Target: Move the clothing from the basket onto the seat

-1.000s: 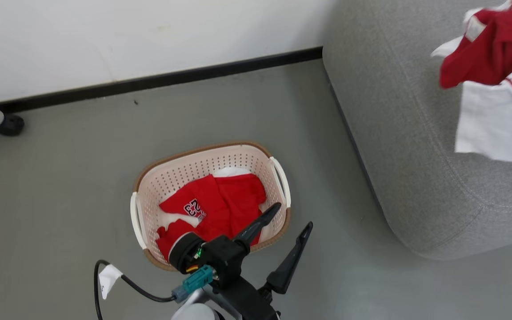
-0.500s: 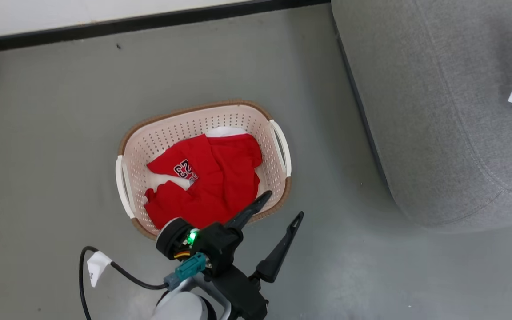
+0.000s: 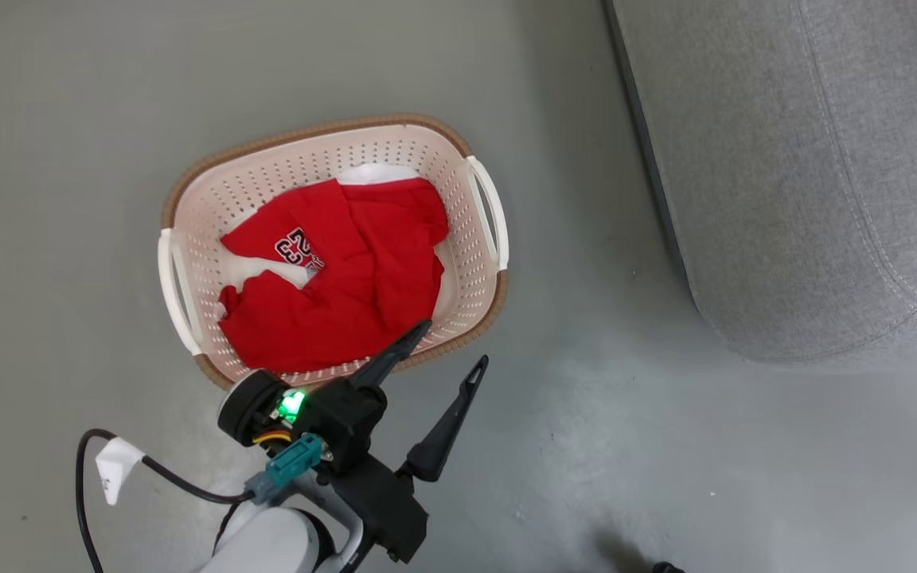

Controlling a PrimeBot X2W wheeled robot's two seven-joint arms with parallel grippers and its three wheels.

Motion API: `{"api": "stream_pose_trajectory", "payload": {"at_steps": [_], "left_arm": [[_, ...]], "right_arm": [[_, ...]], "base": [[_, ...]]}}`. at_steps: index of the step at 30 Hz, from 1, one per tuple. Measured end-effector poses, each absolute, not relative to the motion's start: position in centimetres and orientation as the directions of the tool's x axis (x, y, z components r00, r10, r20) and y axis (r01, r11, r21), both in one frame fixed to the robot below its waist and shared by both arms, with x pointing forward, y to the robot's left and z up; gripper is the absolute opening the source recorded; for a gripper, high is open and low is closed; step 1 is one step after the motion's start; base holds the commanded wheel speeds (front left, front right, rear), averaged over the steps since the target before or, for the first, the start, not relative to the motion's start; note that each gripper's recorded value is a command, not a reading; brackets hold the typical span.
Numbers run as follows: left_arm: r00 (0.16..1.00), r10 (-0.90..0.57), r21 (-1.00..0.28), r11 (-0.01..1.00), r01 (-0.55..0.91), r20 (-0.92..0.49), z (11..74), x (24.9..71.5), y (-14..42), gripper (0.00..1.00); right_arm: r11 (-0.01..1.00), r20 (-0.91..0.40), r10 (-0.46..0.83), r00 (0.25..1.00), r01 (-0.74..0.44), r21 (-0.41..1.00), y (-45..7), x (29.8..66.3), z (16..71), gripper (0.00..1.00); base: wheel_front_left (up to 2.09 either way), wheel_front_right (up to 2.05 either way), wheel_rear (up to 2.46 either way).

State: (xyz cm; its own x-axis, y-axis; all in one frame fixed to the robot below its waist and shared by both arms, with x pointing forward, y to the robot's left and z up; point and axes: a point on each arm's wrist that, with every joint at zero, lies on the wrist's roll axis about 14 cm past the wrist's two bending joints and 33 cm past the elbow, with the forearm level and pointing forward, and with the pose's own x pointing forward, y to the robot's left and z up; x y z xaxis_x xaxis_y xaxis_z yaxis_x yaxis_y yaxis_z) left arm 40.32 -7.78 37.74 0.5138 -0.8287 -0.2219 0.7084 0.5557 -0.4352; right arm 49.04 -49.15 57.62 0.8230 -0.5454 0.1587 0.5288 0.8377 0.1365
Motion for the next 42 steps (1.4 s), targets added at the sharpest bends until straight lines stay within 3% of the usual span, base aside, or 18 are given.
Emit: {"api": "stream_pose_trajectory", "payload": {"at_steps": [24, 39, 40, 42], "left_arm": [[0.465, -0.809, -0.491, 0.588, 0.643, -0.359, 29.5, 42.1, -6.2, 1.0], [0.479, -0.786, -0.506, 0.618, 0.602, -0.391, 27.1, 42.6, -5.8, 1.0], [0.481, -0.784, -0.506, 0.62, 0.599, -0.392, 27.1, 42.6, -5.9, 1.0], [0.485, -0.783, -0.508, 0.622, 0.595, -0.391, 27.2, 42.6, -5.9, 1.0]], "right_arm": [[0.718, 0.028, -0.695, 0.719, 0.69, 0.091, -54.3, 49.2, 50.6, 0.0], [0.686, -0.079, -0.72, 0.689, 0.724, 0.065, -54.2, 49.4, 45.5, 0.0], [0.689, -0.078, -0.718, 0.692, 0.722, 0.064, -54.1, 49.6, 45.5, 0.11], [0.695, -0.073, -0.713, 0.698, 0.716, 0.066, -53.9, 50.0, 45.7, 0.51]], "base": [[0.0, 0.0, 0.0], [0.0, 0.0, 0.0], [0.0, 0.0, 0.0], [0.0, 0.0, 0.0]]}}
